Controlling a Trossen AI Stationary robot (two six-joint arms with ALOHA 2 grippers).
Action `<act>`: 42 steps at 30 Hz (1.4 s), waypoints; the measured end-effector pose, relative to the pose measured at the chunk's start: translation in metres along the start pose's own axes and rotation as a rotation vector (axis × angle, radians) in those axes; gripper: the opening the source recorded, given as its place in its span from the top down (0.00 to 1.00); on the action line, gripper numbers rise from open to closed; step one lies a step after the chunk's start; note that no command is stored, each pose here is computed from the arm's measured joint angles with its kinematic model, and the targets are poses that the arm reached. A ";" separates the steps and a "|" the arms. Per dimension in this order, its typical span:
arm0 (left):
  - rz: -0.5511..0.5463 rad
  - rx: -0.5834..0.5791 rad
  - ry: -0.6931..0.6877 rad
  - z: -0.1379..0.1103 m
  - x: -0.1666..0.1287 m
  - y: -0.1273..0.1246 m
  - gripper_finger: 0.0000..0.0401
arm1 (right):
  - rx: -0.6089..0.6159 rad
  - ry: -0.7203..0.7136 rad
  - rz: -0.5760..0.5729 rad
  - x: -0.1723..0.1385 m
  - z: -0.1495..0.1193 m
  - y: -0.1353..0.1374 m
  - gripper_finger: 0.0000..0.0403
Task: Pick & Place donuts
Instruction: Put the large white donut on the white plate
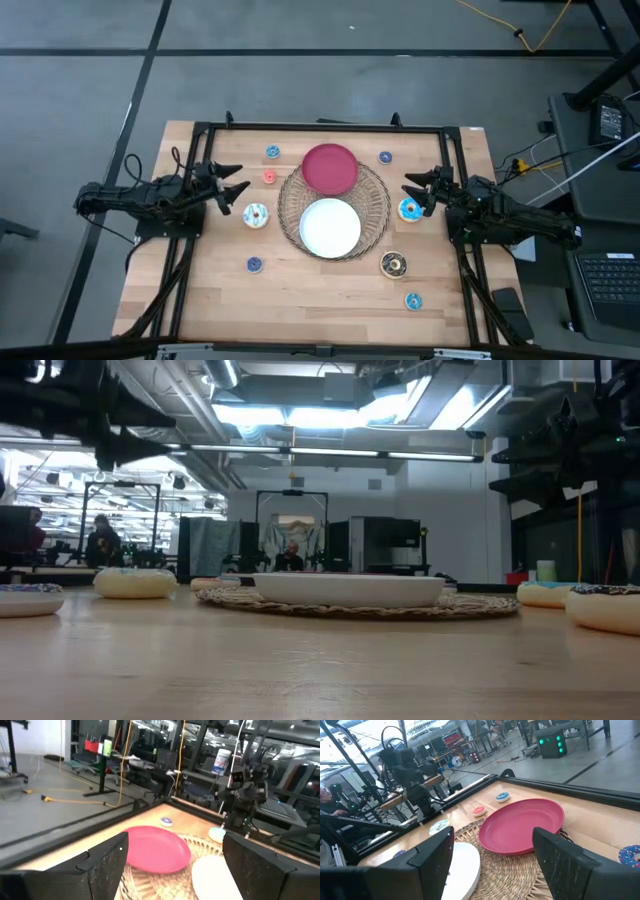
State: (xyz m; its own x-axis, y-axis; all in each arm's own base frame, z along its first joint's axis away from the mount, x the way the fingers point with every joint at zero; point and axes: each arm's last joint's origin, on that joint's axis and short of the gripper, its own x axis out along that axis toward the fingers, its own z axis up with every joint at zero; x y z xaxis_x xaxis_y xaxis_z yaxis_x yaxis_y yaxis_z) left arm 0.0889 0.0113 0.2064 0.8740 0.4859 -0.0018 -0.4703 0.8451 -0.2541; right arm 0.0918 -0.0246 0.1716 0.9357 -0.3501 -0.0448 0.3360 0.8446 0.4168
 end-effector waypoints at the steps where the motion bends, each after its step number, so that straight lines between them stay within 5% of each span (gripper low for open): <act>1: 0.007 0.005 -0.008 0.005 0.000 -0.001 0.22 | 0.000 0.000 0.000 0.000 0.000 0.000 0.33; 22: 0.229 0.162 0.039 0.124 0.008 -0.032 0.22 | 0.000 0.000 0.000 0.000 0.000 0.000 0.33; 31: 0.307 0.214 0.107 0.146 0.028 -0.049 0.22 | 0.000 0.000 0.000 0.000 0.000 0.000 0.33; 42: 0.392 0.136 0.182 0.152 0.063 -0.072 0.22 | 0.000 0.000 0.000 0.000 0.000 0.000 0.33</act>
State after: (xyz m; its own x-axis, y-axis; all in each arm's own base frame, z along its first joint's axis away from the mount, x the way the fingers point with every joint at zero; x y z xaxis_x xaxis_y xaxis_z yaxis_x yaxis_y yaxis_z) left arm 0.1593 0.0152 0.3720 0.6282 0.7383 -0.2453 -0.7712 0.6326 -0.0711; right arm 0.0918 -0.0246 0.1716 0.9356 -0.3502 -0.0450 0.3362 0.8446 0.4167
